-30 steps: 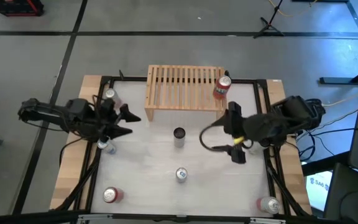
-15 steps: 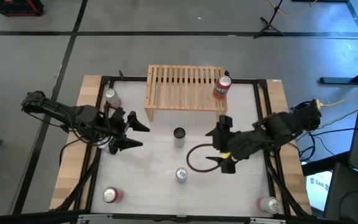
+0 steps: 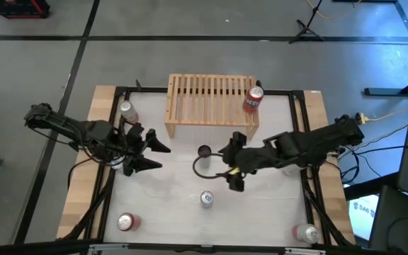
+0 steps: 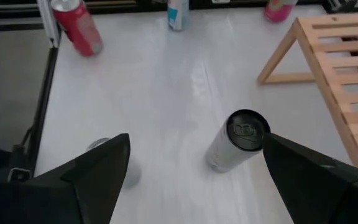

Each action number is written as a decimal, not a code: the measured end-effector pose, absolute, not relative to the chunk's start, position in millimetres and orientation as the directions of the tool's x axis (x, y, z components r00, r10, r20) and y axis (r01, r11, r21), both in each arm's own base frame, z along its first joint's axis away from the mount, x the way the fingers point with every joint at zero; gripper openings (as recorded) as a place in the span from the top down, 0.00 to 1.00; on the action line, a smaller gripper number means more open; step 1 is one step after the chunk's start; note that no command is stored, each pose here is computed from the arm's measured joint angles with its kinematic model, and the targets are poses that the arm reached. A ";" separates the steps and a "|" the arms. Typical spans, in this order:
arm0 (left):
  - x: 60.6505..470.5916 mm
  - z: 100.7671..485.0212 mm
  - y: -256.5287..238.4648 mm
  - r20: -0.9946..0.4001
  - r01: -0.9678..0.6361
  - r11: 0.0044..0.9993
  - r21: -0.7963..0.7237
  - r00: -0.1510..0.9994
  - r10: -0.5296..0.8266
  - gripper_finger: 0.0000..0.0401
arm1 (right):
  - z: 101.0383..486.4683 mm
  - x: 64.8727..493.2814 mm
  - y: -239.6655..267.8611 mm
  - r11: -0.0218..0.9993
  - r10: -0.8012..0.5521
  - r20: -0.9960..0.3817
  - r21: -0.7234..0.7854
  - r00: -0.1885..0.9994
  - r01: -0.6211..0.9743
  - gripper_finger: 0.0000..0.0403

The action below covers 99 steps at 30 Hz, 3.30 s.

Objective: Place canned beverage on shelf
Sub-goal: Move the top blue soda can

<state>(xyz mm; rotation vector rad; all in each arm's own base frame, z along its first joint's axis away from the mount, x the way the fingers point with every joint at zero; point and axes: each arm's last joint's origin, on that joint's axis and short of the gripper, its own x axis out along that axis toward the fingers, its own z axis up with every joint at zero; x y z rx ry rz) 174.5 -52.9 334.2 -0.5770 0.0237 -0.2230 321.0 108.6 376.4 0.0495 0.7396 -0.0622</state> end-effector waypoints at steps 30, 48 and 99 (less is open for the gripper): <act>168.0 288.7 -44.3 -0.411 -0.234 0.843 -0.484 0.912 0.017 0.16 | 276.6 403.6 51.2 0.957 -0.157 -0.820 0.011 0.551 0.289 0.12; 168.2 288.9 -43.6 -0.406 -0.250 0.843 -0.477 0.913 0.041 0.16 | 294.8 399.1 47.3 0.955 -0.208 -0.831 -0.059 0.516 0.291 0.12; 135.8 379.6 -32.5 -0.560 -0.392 0.831 -0.395 0.820 0.120 0.16 | 375.2 230.0 99.6 0.936 -0.175 -0.849 0.014 0.499 0.352 0.12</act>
